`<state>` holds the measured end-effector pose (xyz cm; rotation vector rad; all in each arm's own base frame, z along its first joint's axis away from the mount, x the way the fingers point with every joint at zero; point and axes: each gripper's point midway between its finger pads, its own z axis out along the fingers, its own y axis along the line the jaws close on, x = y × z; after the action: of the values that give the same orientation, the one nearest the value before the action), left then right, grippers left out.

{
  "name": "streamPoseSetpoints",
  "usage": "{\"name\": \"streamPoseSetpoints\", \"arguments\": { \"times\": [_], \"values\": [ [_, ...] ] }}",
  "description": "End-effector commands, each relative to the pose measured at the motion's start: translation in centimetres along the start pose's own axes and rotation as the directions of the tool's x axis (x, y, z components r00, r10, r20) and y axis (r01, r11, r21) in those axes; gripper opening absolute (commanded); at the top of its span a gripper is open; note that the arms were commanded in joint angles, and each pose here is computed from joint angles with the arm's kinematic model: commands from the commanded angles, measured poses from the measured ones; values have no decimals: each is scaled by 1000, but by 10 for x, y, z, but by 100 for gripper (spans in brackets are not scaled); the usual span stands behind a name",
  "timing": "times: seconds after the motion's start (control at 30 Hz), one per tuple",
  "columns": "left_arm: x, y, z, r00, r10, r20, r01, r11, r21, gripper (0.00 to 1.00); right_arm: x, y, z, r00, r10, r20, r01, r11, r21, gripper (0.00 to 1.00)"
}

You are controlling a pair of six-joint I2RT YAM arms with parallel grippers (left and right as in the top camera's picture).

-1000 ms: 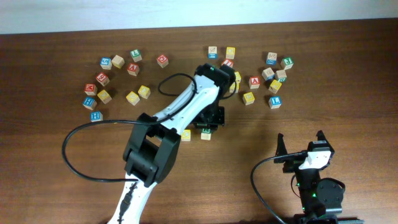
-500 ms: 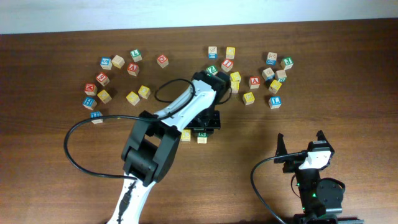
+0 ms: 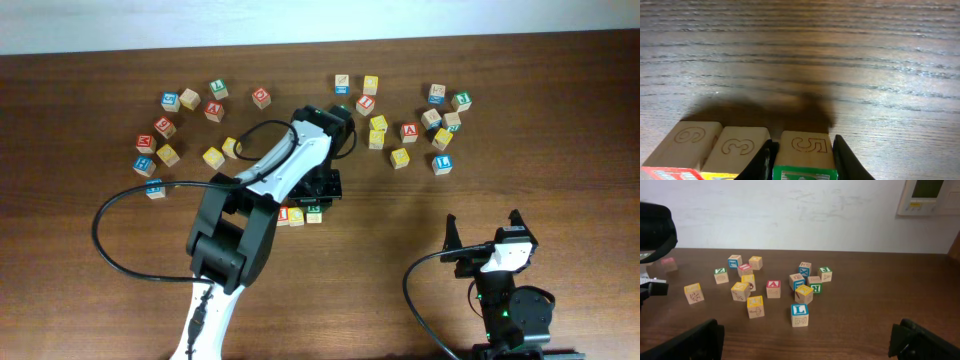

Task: Spell out ICRA
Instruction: 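Carry the green R block and set it right of the C block, then open the left gripper and retract it to the upper left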

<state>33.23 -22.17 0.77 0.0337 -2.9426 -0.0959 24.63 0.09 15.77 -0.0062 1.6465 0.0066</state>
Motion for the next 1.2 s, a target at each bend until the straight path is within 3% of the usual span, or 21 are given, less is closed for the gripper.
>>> {"name": "streamPoseSetpoints", "arguments": {
  "times": [0.0, 0.13, 0.33, 0.47, 0.7, 0.8, 0.87, 0.9, 0.93, 1.03, 1.17],
  "values": [
    [9, -8, 9, 999, 38, -23, -38, 999, 2, 22, 3, -3, 0, 1000, -2, -7, 2, 1000, 15, 98],
    [9, -8, 9, 998, 50, -23, -50, 999, 2, 23, 3, -3, 0, 1000, -2, -7, 2, 1000, 15, 98],
    [9, -8, 9, 998, 61, -23, -61, 998, 2, 36, 3, -3, 0, 1000, -2, -7, 2, 1000, 15, 98],
    [6, -9, 3, 997, 76, -12, -76, 997, 10, 34, 3, -3, 0, 1000, -2, -7, 2, 1000, 15, 98],
    [-23, -5, -48, 991, 65, 118, -64, 998, -15, 35, 3, -3, 0, 1000, -2, -7, 2, 1000, 15, 98],
    [-40, 15, -84, 987, 4, 162, -7, 1000, 19, 38, 3, -3, 0, 1000, -2, -7, 2, 1000, 15, 98],
    [-50, 34, -101, 983, -46, 177, 40, 998, 39, 43, 3, -3, 0, 1000, -2, -7, 2, 1000, 15, 99],
    [-57, 50, -110, 980, -86, 182, 78, 996, 49, 77, 3, -3, 0, 1000, -2, -7, 2, 1000, 15, 98],
    [-61, 62, -115, 976, -113, 185, 105, 993, 51, 98, 3, -3, 0, 1000, -2, -7, 2, 1000, 15, 98],
    [-83, 141, -119, 943, -254, 213, 263, 965, -12, 99, 3, -3, 0, 1000, -2, -7, 2, 1000, 15, 98],
    [-87, 223, -114, 889, -427, 168, 432, 902, 5, 99, 3, -3, 0, 1000, -2, -7, 2, 1000, 15, 98]
  ]
}}
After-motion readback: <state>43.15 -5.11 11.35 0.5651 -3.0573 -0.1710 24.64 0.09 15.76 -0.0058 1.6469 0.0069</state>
